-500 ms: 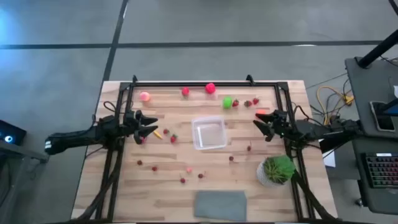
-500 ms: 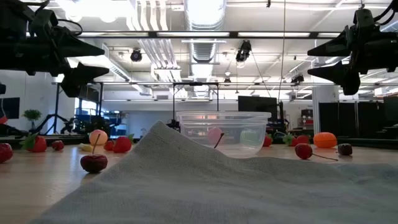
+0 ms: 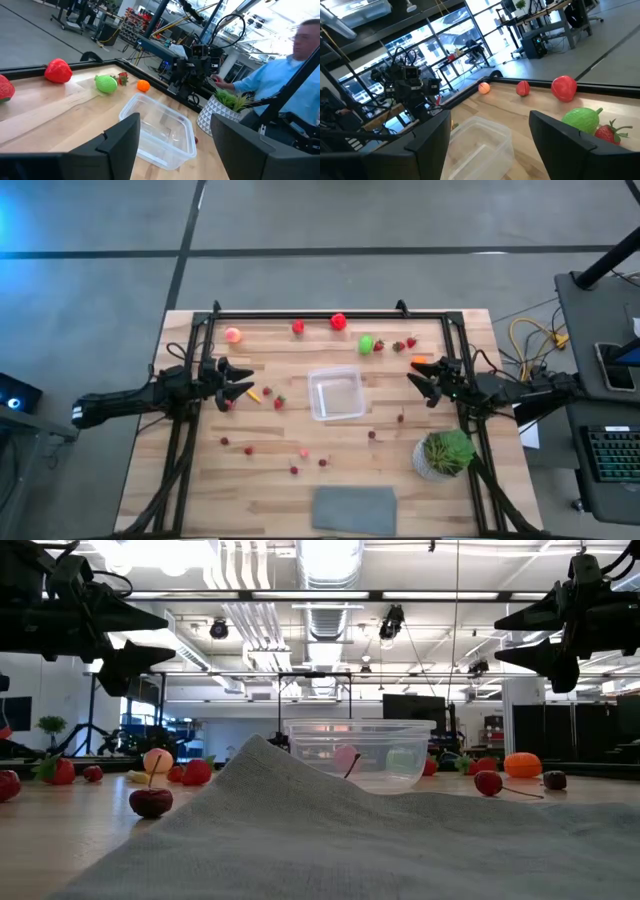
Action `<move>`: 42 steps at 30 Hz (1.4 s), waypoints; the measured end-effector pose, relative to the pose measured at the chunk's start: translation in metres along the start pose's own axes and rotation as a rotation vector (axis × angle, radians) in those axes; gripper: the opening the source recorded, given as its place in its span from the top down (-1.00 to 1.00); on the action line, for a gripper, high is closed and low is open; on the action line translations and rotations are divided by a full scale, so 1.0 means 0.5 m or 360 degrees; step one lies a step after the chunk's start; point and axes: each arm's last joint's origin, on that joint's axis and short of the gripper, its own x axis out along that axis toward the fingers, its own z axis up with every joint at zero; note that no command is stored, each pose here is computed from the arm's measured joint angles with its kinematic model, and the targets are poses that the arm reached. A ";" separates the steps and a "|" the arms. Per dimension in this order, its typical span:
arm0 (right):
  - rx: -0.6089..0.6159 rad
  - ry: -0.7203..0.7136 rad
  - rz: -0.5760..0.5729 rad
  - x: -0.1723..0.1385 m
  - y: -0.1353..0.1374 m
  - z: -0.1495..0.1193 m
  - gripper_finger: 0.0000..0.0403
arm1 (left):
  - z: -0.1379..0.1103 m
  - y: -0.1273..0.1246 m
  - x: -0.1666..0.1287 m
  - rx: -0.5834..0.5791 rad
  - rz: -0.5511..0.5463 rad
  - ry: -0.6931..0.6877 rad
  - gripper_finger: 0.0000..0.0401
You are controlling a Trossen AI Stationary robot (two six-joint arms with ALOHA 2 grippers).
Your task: Pick and placing Produce into tupperware
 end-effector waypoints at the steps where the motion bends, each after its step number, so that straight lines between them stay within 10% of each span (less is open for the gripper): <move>1: 0.0000 0.0000 0.0000 0.000 0.000 0.000 -0.29 | 0.000 0.000 0.000 0.0000 0.0000 -0.0001 -0.14; 30: 0.0006 -0.0001 0.0001 0.000 0.000 0.000 -0.29 | 0.000 0.000 0.000 0.0000 0.0000 0.0000 -0.14; 42: 0.0137 -0.0397 -0.0030 -0.003 0.013 0.049 -0.29 | 0.000 0.000 0.000 0.0000 0.0000 0.0000 -0.14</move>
